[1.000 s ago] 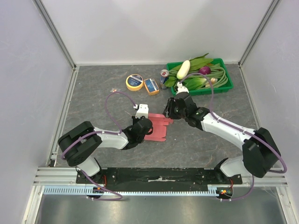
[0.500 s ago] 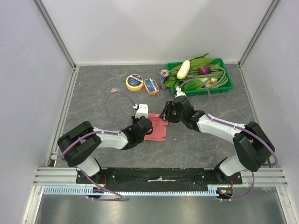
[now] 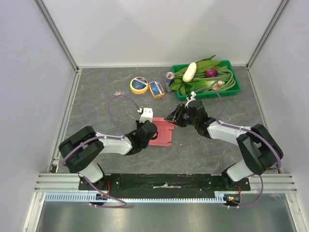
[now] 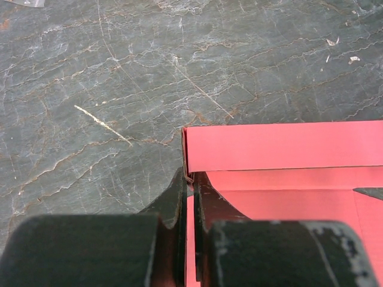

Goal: Fold the paper box

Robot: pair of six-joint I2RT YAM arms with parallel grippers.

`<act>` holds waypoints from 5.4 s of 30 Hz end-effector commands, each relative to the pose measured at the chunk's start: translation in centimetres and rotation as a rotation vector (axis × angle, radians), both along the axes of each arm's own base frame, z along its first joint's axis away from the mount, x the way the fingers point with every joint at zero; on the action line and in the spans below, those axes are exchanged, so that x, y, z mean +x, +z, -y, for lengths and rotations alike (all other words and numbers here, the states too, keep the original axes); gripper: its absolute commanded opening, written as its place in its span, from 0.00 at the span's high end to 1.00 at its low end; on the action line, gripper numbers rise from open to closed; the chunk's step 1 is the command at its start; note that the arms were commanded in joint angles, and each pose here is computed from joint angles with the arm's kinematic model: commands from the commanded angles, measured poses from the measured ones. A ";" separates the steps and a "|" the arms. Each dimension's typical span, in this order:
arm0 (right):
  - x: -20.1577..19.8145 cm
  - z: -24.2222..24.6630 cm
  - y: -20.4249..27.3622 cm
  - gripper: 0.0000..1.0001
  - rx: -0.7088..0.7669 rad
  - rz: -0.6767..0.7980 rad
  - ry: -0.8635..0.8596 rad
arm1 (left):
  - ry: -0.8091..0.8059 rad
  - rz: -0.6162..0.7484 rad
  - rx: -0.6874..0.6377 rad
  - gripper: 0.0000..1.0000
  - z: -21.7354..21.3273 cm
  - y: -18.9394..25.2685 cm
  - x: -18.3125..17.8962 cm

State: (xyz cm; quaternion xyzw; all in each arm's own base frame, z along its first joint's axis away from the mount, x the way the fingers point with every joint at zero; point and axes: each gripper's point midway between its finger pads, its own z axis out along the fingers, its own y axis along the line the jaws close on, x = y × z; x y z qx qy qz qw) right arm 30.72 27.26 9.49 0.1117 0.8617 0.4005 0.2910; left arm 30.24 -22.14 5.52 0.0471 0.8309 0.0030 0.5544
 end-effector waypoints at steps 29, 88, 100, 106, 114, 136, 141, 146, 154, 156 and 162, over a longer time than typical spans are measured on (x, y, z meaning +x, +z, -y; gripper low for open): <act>-2.5 5.0 -1.9 0.30 -0.239 0.082 0.050 | 0.060 -0.054 -0.079 0.98 -0.3 0.0 -1.3; -0.6 3.2 -3.5 1.00 -0.509 0.175 -0.072 | 0.136 -0.210 -0.273 0.98 0.1 1.3 -3.9; -0.5 1.3 -3.4 1.00 -0.386 0.176 -0.090 | 0.137 -0.216 -0.282 0.98 0.2 1.2 -3.9; -0.9 -1.0 -2.5 1.00 -0.379 0.233 -0.030 | 0.134 -0.225 -0.277 0.98 0.3 0.7 -4.0; -1.9 -1.4 -4.8 1.00 -0.362 0.155 -0.011 | 0.129 -0.218 -0.272 0.98 0.2 0.9 -4.0; -4.3 3.0 0.9 0.70 -0.665 0.316 0.538 | -0.021 -0.078 -0.005 0.98 -1.4 0.9 -2.7; -3.7 1.6 -0.1 0.64 -0.649 0.340 0.595 | -0.040 -0.083 -0.008 0.98 -1.2 0.7 -2.8; -2.4 1.8 -0.3 0.62 -0.694 0.357 0.565 | -0.052 -0.081 -0.017 0.98 -1.2 0.6 -3.0; -1.2 2.8 1.3 0.54 -0.754 0.390 0.502 | -0.071 -0.079 -0.024 0.98 -1.0 0.8 -3.1; -1.1 2.7 1.2 0.53 -0.756 0.393 0.506 | -0.074 -0.079 -0.028 0.98 -0.8 0.8 -3.1; -1.3 0.8 -0.2 0.58 -0.679 0.384 0.553 | -0.073 -0.078 -0.039 0.98 -0.9 0.9 -3.2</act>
